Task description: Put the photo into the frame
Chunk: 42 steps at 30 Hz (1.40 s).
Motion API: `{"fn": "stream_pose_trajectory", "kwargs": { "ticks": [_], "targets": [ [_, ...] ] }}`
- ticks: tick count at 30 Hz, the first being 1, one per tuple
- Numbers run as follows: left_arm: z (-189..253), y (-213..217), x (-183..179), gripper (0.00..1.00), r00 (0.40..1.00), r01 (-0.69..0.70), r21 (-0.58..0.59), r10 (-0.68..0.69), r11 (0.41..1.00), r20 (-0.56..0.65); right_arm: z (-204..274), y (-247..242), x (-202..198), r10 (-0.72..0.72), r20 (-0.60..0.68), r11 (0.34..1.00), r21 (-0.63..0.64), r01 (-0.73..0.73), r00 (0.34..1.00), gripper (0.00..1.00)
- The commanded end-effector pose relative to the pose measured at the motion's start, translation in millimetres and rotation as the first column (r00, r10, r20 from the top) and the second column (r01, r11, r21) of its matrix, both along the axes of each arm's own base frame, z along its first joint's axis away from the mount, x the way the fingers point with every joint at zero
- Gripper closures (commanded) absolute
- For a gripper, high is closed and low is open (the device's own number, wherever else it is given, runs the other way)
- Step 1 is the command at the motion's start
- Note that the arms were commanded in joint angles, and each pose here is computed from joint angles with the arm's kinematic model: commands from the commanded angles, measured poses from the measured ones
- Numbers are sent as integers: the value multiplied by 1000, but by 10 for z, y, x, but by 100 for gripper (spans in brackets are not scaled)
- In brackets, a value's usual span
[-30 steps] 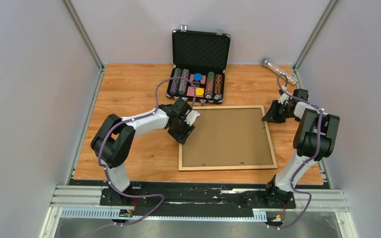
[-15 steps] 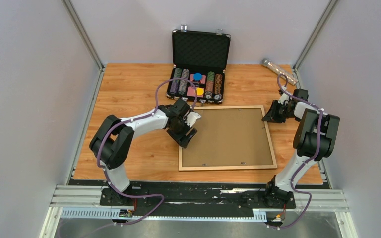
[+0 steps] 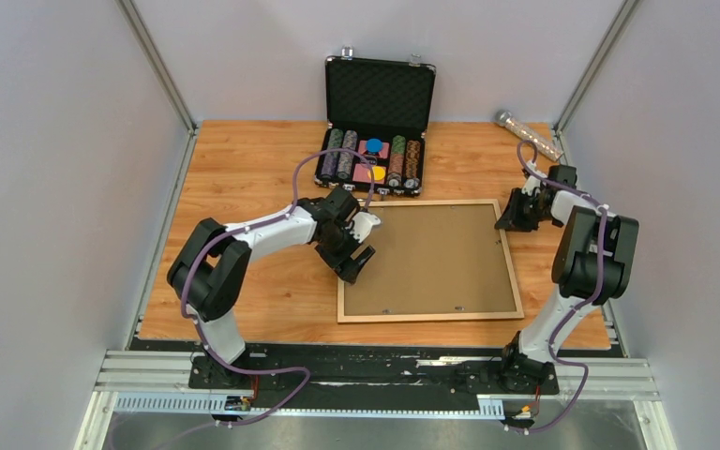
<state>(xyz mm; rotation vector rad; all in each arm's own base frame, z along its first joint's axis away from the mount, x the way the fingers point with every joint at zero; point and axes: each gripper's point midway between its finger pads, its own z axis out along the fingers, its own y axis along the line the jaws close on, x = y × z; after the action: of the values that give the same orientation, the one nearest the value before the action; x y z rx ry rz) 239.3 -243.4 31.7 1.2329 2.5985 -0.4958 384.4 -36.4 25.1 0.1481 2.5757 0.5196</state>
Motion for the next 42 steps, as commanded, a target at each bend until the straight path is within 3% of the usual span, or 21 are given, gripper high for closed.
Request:
{"fn": "stream_pose_trajectory", "kwargs": {
  "ticks": [1,5,15,33,42],
  "targets": [
    [231,-98,20,12,998,36,-66,-32,997,53,-116,-117,2,-7,-32,993,-114,4,999,90],
    [299,-60,81,9,995,25,-55,-19,998,97,-24,-165,27,2,-4,989,-150,-3,1000,100],
    [531,10,243,4,978,0,-52,11,999,209,522,-187,-51,76,140,969,-244,-40,987,100],
    [882,86,552,2,942,-44,-63,62,997,331,1198,345,-289,319,323,938,-239,-249,891,100],
    [1096,146,870,1,929,-101,-106,132,989,346,1423,605,153,383,353,915,-275,-297,854,100]
  ]
}}
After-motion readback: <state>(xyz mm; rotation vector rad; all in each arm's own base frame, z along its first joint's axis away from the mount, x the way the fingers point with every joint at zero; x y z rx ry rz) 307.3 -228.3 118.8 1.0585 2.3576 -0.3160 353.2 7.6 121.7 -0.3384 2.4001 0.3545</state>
